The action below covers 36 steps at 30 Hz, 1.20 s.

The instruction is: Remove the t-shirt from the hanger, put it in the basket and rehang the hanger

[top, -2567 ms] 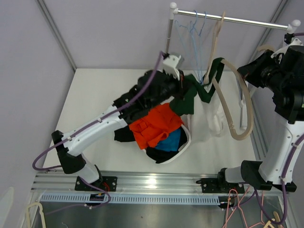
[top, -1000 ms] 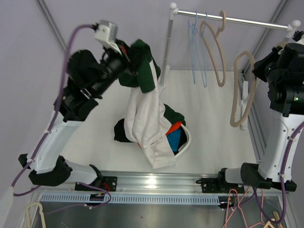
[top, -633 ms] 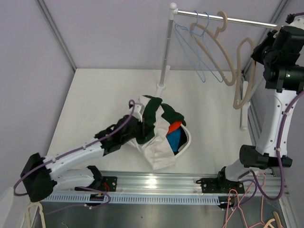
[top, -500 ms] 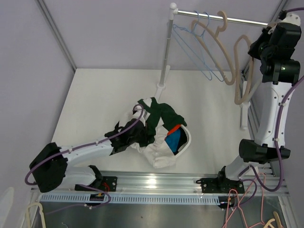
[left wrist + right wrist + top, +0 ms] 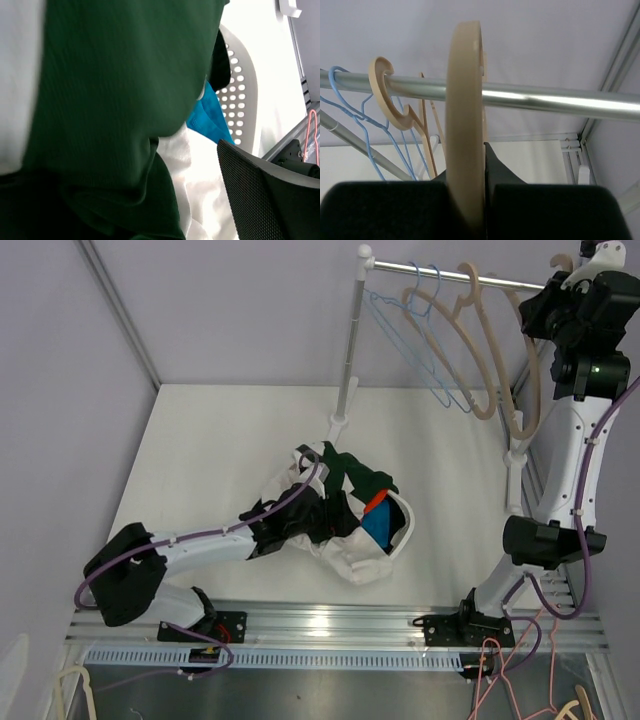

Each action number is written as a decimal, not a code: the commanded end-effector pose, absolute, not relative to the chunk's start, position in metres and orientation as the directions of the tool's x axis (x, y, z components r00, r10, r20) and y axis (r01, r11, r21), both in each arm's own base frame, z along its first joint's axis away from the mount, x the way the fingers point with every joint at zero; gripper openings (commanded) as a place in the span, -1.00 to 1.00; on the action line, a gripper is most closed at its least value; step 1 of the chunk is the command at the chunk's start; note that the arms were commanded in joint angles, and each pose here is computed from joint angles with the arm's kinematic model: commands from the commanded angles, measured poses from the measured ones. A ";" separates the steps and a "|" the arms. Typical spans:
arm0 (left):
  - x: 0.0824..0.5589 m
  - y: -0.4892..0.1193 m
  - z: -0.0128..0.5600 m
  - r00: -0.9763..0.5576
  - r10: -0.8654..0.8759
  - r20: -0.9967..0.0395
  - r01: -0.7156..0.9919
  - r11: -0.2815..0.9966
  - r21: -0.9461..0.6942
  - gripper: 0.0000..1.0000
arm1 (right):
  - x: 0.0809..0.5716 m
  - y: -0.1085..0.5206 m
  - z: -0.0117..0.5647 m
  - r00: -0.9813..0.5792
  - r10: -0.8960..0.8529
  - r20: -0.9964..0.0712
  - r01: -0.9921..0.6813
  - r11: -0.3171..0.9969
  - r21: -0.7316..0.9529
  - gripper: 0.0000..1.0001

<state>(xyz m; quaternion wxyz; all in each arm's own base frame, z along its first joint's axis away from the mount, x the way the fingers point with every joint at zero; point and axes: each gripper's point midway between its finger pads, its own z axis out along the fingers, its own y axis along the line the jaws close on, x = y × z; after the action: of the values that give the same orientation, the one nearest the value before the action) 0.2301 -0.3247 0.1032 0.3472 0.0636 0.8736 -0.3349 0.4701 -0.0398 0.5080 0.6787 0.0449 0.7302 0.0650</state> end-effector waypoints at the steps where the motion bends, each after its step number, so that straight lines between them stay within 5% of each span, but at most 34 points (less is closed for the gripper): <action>1: 0.233 -0.295 0.102 -0.719 -0.098 -0.689 0.325 0.828 -0.457 0.99 | 0.485 -0.033 0.531 0.016 0.122 -0.992 -0.098 0.988 0.120 -1.00; 17: 0.209 -0.237 0.252 -0.509 -0.184 -0.841 0.440 0.784 -0.438 0.99 | 0.530 -0.001 0.481 -0.083 0.068 -0.994 -0.174 0.981 0.081 -1.00; 26: 0.205 -0.225 0.264 -0.479 -0.213 -0.852 0.434 0.786 -0.441 0.99 | 0.533 0.027 0.466 -0.126 0.053 -0.991 -0.195 0.978 0.078 -1.00; 29: 0.204 -0.222 0.264 -0.481 -0.213 -0.851 0.426 0.791 -0.439 0.99 | 0.530 0.017 0.473 -0.110 0.059 -0.992 -0.132 0.988 0.074 -0.16; 33: 0.202 -0.219 0.269 -0.474 -0.223 -0.852 0.426 0.788 -0.444 0.99 | 0.516 -0.002 0.491 -0.076 0.083 -0.994 -0.045 0.995 0.086 0.29; 36: 0.199 -0.215 0.275 -0.469 -0.237 -0.851 0.427 0.782 -0.454 0.99 | 0.491 -0.012 0.512 -0.045 0.093 -0.995 0.001 0.996 0.093 0.29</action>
<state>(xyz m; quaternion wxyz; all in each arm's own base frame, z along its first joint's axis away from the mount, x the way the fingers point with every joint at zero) 0.1988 -0.2223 0.2515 0.4905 0.0693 0.8092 -0.3158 0.5322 0.0043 0.4503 0.6419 0.0050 0.7644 0.0609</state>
